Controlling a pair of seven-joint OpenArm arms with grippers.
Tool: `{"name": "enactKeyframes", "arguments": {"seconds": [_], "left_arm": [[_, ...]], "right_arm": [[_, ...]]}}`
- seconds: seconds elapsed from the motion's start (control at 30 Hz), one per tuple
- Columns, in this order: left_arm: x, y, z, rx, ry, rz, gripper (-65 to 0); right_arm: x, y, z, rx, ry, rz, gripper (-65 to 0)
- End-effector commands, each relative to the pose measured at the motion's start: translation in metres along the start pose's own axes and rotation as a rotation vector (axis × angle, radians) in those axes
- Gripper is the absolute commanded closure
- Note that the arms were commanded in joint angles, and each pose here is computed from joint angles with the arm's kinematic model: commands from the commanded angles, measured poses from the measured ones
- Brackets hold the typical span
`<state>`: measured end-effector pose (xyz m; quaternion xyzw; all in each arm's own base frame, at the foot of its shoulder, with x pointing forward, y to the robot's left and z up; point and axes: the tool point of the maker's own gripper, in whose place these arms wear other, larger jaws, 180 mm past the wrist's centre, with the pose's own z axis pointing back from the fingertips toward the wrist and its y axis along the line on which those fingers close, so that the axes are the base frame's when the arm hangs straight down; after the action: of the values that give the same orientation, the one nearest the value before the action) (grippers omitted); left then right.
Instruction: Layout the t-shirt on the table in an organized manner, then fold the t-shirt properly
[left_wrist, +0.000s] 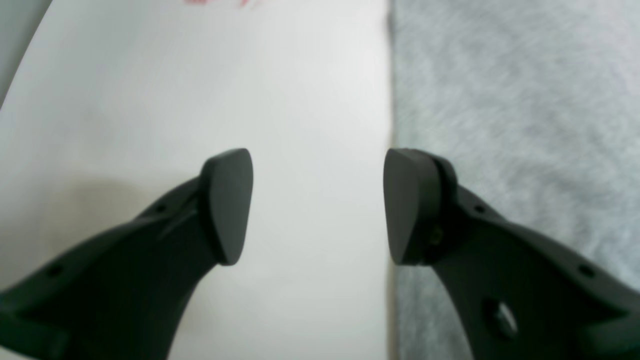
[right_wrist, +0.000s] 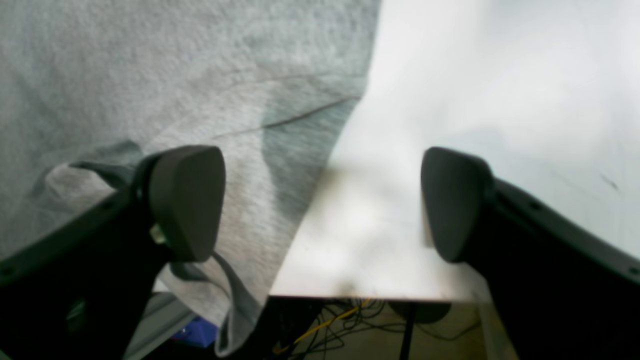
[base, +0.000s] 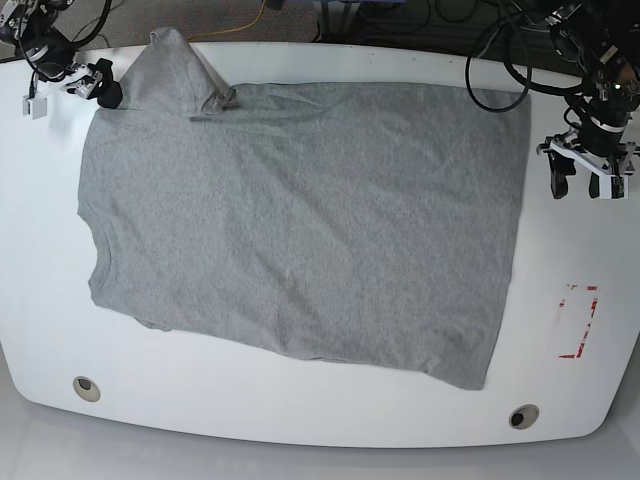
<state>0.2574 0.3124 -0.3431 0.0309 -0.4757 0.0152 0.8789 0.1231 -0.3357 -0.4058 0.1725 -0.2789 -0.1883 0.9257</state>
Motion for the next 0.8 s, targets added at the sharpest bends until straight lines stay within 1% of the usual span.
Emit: {"name": "enactKeyframes", "arguments": {"seconds": [0.0,0.23,0.5,0.77], "left_arm": [[0.015,-0.001,0.002,-0.005,-0.055,-0.009,-38.7],[0.015,-0.001,0.002,-0.005,-0.055,-0.009,-38.7],[0.015,0.001,0.003,-0.002,-0.053,-0.013,-38.7],[0.008,0.001,0.005,-0.002,-0.034,-0.014,-38.7]], "right_arm": [[0.000,0.008,-0.003,0.020,0.010,0.019,-58.7],[-0.001,0.026,-0.019,0.071,0.012,0.017,-58.6],[-0.001,0.034,-0.026,0.095,0.002,0.004,-58.6],[0.000,0.035,-0.027,0.097,-0.002,0.003,-58.4]]}}
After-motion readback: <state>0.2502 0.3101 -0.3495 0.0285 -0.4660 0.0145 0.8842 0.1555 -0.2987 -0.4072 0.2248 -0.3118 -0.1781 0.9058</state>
